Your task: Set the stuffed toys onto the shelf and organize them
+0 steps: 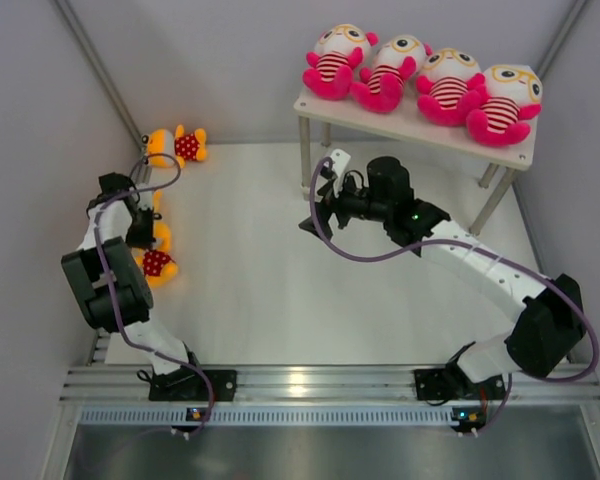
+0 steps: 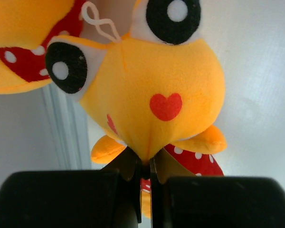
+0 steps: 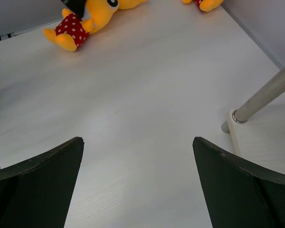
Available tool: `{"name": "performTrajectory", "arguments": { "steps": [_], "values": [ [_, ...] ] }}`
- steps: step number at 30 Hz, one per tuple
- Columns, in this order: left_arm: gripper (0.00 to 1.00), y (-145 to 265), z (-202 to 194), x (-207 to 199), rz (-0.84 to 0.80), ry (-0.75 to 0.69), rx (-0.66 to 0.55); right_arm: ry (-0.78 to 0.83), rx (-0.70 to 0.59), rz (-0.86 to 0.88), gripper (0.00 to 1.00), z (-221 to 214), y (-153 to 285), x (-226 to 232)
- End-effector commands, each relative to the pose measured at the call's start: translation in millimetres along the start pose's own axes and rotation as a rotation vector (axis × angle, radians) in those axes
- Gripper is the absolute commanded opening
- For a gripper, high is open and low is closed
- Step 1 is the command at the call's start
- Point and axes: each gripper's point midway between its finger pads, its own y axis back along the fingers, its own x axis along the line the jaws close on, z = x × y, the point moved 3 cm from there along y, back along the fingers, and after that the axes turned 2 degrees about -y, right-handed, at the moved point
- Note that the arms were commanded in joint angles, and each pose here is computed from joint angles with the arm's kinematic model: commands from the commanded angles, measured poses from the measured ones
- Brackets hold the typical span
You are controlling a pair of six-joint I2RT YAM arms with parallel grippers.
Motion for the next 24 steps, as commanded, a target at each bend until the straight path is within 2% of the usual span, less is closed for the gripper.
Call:
{"name": "performTrajectory", "arguments": {
  "steps": [1, 3, 6, 7, 9, 10, 11, 13, 14, 15, 17, 18, 21, 24],
  "values": [
    [0.0, 46.5, 18.9, -29.5, -0.178, 0.003, -0.186, 0.021, -0.092, 0.027, 0.99, 31.6, 1.5, 14.8],
    [0.0, 76.0, 33.3, -42.2, -0.255, 0.004, -0.292, 0.007, -0.103, 0.023, 0.99, 28.4, -1.7, 20.6],
    [0.0, 133.8, 53.2, -54.5, -0.315, 0.004, -0.469, -0.03, -0.243, 0.062, 0.99, 62.3, -21.9, 46.9],
    [0.0, 158.3, 57.2, -62.9, -0.362, -0.001, -0.539, -0.132, -0.275, 0.09, 0.99, 72.8, -29.4, 55.8],
    [0.0, 189.6, 62.1, -71.8, -0.412, -0.004, -0.62, -0.271, -0.283, 0.154, 0.99, 79.7, -78.5, 71.5],
    [0.0, 190.7, 62.2, -73.7, -0.426, 0.004, -0.62, -0.307, -0.336, 0.182, 0.98, 104.4, -74.0, 79.5],
    [0.0, 198.9, 62.7, -75.1, -0.433, 0.008, -0.637, -0.358, -0.346, 0.209, 0.95, 111.3, -98.4, 80.5],
    [0.0, 204.0, 60.7, -79.8, -0.459, 0.022, -0.642, -0.503, -0.325, 0.243, 0.91, 112.0, -122.9, 85.3],
    [0.0, 207.0, 60.0, -81.0, -0.462, 0.021, -0.648, -0.548, -0.275, 0.236, 0.9, 92.1, -149.2, 84.5],
    [0.0, 207.9, 59.3, -83.0, -0.466, 0.023, -0.648, -0.558, -0.288, 0.245, 0.9, 105.6, -155.6, 88.2],
    [0.0, 211.5, 59.0, -85.6, -0.478, 0.019, -0.656, -0.588, -0.251, 0.262, 0.91, 91.1, -178.9, 93.7],
    [0.0, 213.0, 59.3, -87.2, -0.484, 0.017, -0.659, -0.603, -0.277, 0.305, 0.92, 101.8, -180.7, 101.9],
    [0.0, 211.2, 60.2, -90.4, -0.505, 0.014, -0.652, -0.62, -0.247, 0.363, 0.94, 94.3, -195.7, 113.2],
    [0.0, 211.4, 60.8, -93.3, -0.524, 0.012, -0.65, -0.626, -0.197, 0.349, 0.94, 77.7, -212.5, 119.7]
  ]
}}
